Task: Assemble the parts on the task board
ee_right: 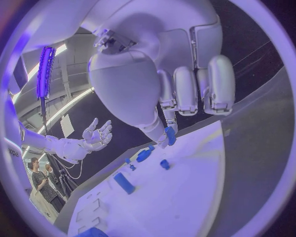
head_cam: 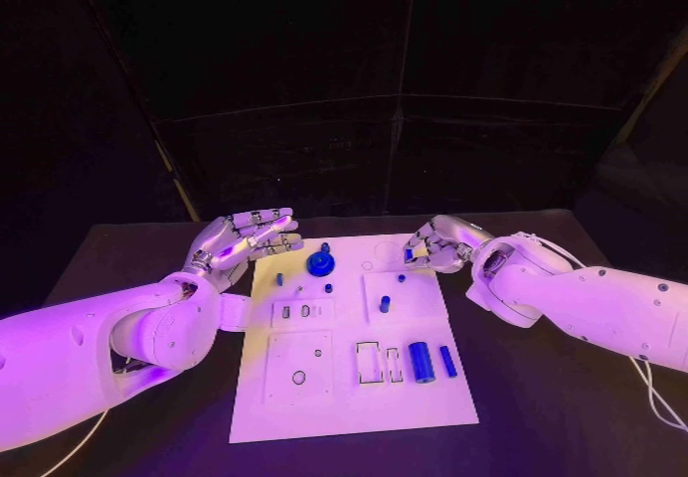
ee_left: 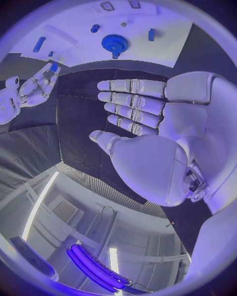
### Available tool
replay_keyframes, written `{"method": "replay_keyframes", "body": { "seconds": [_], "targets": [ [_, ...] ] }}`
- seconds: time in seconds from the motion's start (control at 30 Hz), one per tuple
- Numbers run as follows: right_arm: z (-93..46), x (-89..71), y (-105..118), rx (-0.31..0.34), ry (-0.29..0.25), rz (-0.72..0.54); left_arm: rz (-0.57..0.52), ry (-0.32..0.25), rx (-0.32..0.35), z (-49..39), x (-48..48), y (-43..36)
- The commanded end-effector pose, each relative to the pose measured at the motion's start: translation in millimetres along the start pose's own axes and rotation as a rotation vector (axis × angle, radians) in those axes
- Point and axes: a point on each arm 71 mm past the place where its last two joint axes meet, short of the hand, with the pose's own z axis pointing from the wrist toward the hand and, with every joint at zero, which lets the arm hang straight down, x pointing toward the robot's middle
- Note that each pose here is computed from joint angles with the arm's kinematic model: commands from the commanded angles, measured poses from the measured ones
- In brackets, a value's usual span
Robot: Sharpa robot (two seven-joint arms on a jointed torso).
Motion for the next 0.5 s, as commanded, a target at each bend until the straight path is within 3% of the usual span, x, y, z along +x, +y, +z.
{"method": "replay_keyframes", "body": {
  "seconds": [0.03,0.5],
  "targets": [
    [0.1,3.9,20.6,-0.019,-0.015,-0.006,-0.002,0.008,0.009,0.8,-0.8,-1.5],
    [20.7,44.5,100.4,-0.114,0.069,-0.003,0.007,-0.004,0.014,4.9,-5.7,-1.6]
  ]
}}
